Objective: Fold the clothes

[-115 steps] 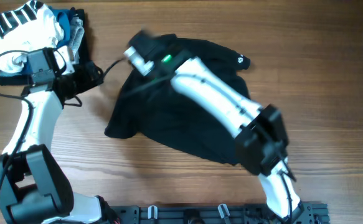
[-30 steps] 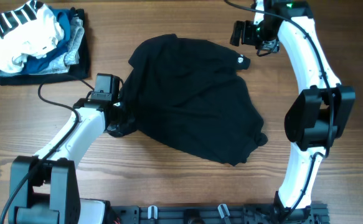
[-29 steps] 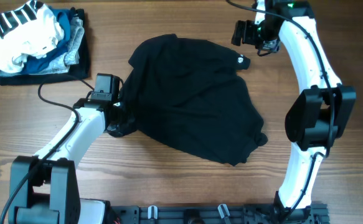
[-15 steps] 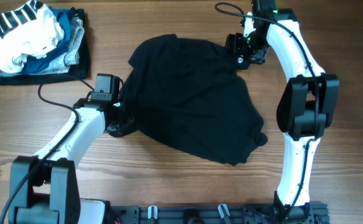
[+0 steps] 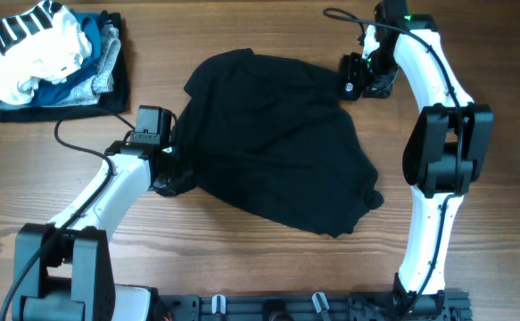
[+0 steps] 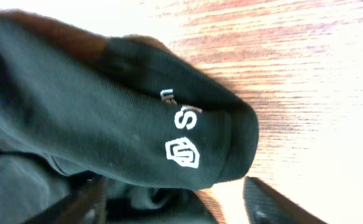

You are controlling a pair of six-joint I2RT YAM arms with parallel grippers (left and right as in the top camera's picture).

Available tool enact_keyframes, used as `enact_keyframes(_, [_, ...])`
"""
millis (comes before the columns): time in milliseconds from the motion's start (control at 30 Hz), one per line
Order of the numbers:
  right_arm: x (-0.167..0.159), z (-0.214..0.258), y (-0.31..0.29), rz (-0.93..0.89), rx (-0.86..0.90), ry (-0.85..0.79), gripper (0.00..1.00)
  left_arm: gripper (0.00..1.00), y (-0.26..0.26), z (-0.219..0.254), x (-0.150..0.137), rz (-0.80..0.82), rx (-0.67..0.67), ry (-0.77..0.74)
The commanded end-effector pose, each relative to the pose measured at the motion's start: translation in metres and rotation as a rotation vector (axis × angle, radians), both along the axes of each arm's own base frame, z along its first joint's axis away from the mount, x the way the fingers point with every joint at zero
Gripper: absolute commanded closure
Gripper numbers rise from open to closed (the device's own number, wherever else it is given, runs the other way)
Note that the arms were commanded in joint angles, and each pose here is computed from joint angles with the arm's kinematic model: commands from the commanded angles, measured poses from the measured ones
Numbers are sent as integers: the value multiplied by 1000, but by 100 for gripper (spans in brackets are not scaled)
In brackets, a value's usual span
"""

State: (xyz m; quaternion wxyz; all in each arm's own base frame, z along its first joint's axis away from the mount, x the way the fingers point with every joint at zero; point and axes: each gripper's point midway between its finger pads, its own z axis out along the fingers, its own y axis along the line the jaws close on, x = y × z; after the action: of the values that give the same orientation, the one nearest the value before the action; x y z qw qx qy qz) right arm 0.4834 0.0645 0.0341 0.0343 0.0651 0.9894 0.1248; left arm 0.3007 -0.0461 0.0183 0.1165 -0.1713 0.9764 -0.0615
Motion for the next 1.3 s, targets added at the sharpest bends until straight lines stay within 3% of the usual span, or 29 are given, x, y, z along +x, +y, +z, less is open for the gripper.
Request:
enact_keyframes(0, [-4,-4,4,28,-104,14,35,96,2,1,0,17,15,-9])
enact_keyframes(67, [-5,15,5,23,-115,-12,19,96,2,1,0,14,16,-9])
enact_keyframes(133, [-10,43,4,21,-116,-44,13,96,3,1,1,14,19,-11])
enact_keyframes(167, [-14,53,3,30,-116,-47,18,96,3,2,2,14,18,-17])
enact_keyframes(233, [-24,72,7,57,-121,-59,41,96,2,3,6,15,16,-32])
enact_keyframes(267, [-23,81,8,61,-132,-81,42,96,2,3,7,15,15,-38])
enact_keyframes(433, [-36,122,16,84,-159,-147,80,96,2,4,8,15,14,-42])
enact_keyframes(533, [-53,122,37,136,-157,-107,84,96,2,4,8,15,15,-43])
enact_keyframes(667, [-52,144,58,147,-244,-208,96,96,2,4,8,15,14,-42])
enact_keyframes(933, [-85,246,61,141,-275,-462,96,96,2,4,8,15,15,-43])
enact_keyframes(1267, [-139,326,26,67,-304,-639,96,96,2,4,9,15,14,-44])
